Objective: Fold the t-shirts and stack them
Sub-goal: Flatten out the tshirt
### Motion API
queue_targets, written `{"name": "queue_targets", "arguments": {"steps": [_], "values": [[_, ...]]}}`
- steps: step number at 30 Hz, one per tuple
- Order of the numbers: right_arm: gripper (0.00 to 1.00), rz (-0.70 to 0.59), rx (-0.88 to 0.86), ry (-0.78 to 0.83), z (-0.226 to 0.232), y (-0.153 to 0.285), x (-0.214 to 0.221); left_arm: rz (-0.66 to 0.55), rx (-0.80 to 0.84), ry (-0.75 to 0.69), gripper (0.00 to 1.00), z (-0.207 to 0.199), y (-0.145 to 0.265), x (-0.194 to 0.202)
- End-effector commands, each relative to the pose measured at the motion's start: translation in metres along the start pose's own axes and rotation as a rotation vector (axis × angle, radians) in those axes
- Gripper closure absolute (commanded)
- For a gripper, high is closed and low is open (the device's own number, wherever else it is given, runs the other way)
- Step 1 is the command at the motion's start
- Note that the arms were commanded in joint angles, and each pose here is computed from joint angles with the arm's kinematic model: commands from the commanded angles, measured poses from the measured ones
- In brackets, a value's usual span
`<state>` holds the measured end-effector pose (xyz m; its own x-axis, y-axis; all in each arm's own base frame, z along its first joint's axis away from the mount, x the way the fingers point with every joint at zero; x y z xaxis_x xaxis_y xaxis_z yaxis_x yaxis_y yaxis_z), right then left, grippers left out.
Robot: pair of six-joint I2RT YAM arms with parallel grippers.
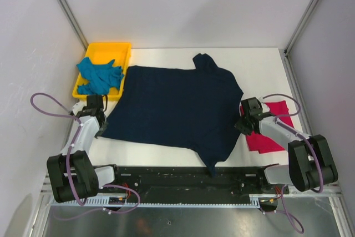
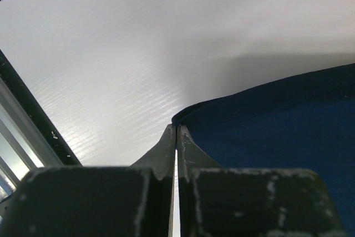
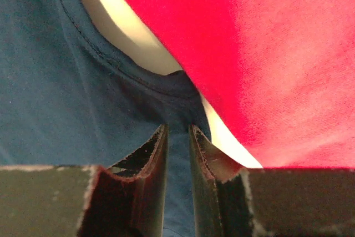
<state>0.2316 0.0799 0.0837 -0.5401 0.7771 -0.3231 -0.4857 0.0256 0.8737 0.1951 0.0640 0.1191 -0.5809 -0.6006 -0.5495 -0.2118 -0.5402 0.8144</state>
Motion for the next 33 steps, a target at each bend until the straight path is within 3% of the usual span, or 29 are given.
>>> {"name": "queue_targets", "arguments": {"steps": [1, 12, 18, 25, 33], "values": [[0.75, -0.013, 0.072, -0.012, -0.021, -0.003, 0.003, -0.041, -0.026, 0.011, 1.00, 0.003, 0.004, -0.014], [0.75, 0.010, 0.098, -0.043, -0.054, 0.012, 0.016, -0.040, -0.027, 0.017, 1.00, 0.004, 0.003, -0.014], [0.70, -0.015, -0.023, -0.019, -0.038, 0.035, 0.008, -0.033, -0.021, 0.018, 1.00, 0.003, 0.003, -0.014], [0.55, 0.026, -0.233, 0.170, -0.006, 0.097, 0.037, -0.020, -0.008, 0.014, 1.00, 0.002, 0.003, -0.012], [0.53, 0.133, -0.354, 0.403, -0.031, 0.145, 0.112, -0.009, -0.009, 0.012, 1.00, 0.000, 0.001, -0.012]]}}
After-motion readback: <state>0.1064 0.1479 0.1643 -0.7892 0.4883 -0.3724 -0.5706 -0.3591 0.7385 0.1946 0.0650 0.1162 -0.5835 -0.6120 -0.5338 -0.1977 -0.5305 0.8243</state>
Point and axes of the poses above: each gripper's point midway between its finger pads, its own y axis back along the fingers, its own z axis along the line the jaws close on, x = y × z, the point moved 7 cm from there along y, back along the fingers, and after that the axes turned 11 degrees about -y, right-handed, at the moved point
